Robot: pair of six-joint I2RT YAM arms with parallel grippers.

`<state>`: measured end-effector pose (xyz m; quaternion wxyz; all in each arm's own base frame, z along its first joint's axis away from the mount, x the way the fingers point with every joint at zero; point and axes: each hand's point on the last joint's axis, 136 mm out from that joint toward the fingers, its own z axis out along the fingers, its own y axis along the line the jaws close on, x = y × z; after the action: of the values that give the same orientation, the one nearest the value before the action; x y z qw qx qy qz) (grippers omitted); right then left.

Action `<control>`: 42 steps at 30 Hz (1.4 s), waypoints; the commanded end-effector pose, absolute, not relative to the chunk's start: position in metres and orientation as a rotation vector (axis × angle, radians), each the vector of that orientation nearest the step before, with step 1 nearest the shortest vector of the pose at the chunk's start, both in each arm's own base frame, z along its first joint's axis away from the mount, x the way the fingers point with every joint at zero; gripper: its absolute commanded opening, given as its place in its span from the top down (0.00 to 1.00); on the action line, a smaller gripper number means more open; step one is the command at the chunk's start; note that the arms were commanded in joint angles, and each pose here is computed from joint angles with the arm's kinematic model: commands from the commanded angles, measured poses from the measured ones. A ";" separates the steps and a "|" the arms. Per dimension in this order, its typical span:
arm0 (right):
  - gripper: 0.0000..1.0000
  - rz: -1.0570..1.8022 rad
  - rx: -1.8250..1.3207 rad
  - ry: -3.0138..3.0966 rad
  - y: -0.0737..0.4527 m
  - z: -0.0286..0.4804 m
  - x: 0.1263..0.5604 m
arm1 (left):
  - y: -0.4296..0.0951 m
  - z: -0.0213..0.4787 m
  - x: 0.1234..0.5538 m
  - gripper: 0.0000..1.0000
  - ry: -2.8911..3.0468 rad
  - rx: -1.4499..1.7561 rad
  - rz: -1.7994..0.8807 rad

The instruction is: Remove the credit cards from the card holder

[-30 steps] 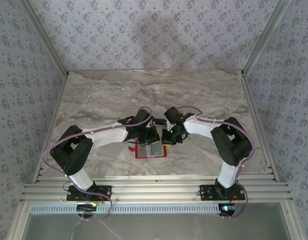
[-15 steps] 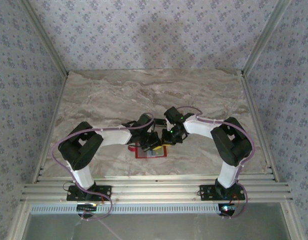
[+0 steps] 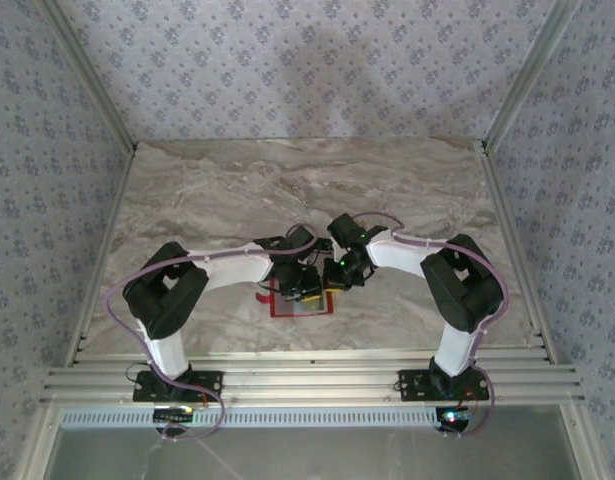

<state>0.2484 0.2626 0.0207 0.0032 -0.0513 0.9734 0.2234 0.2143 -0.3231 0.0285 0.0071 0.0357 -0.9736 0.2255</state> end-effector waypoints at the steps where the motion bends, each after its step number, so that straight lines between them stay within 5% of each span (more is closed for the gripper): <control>1: 0.90 0.642 -0.158 3.083 0.254 0.019 0.245 | -0.284 0.018 0.203 0.80 -3.099 0.075 0.387; 19: 0.90 0.642 -0.154 3.080 0.254 0.020 0.246 | -0.260 0.048 0.217 0.56 -3.240 -0.221 -0.172; 32: 0.86 0.644 -0.148 3.046 0.253 0.036 0.248 | -0.223 0.050 0.220 0.64 -3.241 -0.192 -0.265; 42: 0.72 0.675 -0.130 2.991 0.254 0.063 0.247 | -0.241 0.071 0.230 0.71 -3.282 -0.124 0.148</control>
<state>0.2482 0.2546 0.0525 0.0330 -0.0484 0.9733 0.2217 0.2269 -0.2207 0.0579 -0.0641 -0.0290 -0.9973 -0.0190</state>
